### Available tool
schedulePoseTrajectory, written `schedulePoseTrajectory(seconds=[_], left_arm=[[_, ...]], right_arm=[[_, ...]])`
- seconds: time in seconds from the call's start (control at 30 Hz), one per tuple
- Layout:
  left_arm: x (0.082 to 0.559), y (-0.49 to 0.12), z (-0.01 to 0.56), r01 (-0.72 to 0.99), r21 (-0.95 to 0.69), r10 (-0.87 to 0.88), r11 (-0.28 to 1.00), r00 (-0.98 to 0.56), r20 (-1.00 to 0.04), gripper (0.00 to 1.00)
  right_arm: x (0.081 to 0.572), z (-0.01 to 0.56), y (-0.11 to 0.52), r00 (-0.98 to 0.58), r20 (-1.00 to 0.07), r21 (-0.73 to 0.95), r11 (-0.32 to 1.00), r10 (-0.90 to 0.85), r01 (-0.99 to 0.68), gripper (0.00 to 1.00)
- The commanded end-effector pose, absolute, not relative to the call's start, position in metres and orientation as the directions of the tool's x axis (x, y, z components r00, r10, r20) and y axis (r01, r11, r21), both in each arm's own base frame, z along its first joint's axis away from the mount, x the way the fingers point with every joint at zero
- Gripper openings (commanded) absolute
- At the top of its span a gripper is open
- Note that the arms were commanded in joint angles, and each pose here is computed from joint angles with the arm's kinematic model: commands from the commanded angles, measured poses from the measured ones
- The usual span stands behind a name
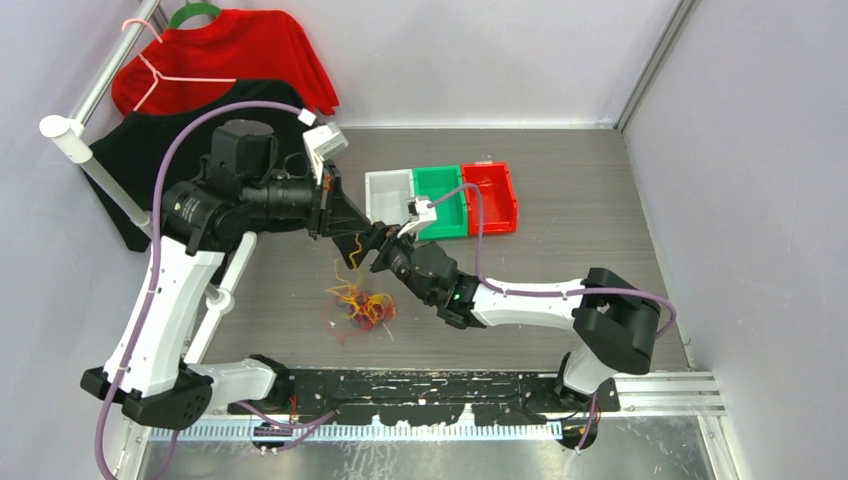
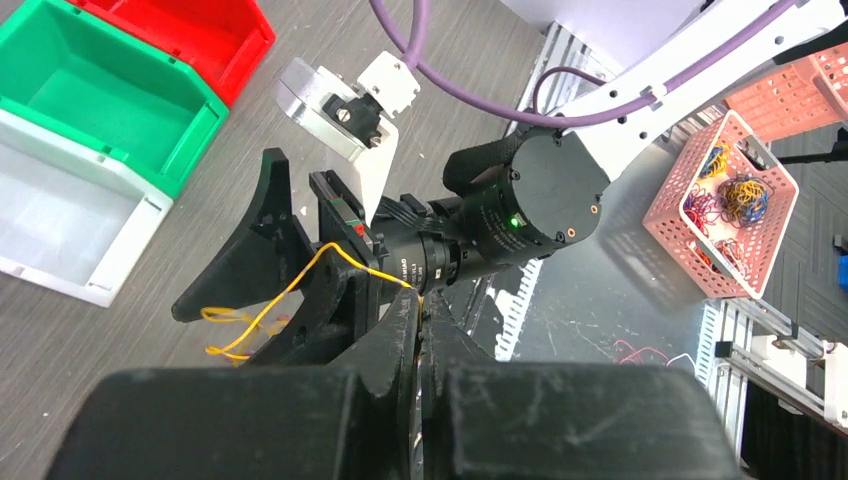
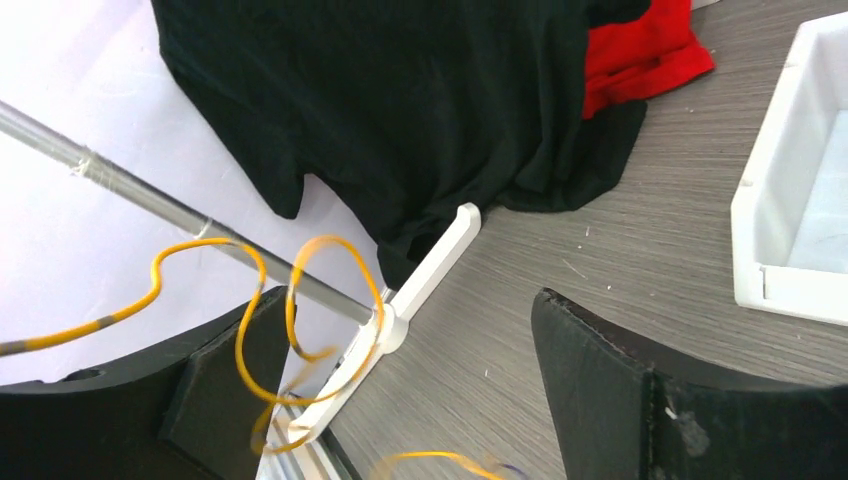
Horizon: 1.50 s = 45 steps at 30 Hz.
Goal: Untangle the cables
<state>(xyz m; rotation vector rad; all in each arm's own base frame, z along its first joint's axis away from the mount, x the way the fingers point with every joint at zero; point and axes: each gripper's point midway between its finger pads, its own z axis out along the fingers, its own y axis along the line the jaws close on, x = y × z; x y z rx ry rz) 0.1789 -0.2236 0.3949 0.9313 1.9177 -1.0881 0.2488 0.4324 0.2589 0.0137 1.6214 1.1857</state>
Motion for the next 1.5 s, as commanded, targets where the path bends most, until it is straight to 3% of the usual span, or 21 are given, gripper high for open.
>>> schedulePoseTrajectory(seconds=[0.0, 0.23, 0.93, 1.3, 1.47], left_arm=[[0.172, -0.231, 0.414, 0.879, -0.359, 0.215, 0.314, -0.434, -0.875, 0.0], [0.172, -0.23, 0.424, 0.895, -0.322, 0.208, 0.309, -0.394, -0.895, 0.0], [0.189, -0.218, 0.506, 0.923, -0.025, 0.141, 0.384, -0.085, -0.986, 0.0], [0.202, -0.188, 0.564, 0.809, 0.174, 0.101, 0.562, 0.142, -0.985, 0.0], [0.228, -0.154, 0.605, 0.615, 0.206, 0.062, 0.761, 0.247, -0.967, 0.0]], right_arm=[[0.259, 0.282, 0.423, -0.361, -0.678, 0.722, 0.486, 0.64, -0.493, 0.9], [0.264, 0.243, 0.401, -0.34, -0.718, 0.694, 0.587, 0.608, -0.417, 0.78], [0.255, 0.169, 0.366, -0.392, -0.753, 0.649, 0.698, 0.529, -0.303, 0.74], [0.251, 0.134, 0.331, -0.384, -0.761, 0.625, 0.748, 0.523, -0.221, 0.73], [0.248, 0.12, 0.32, -0.391, -0.757, 0.624, 0.757, 0.524, -0.195, 0.76]])
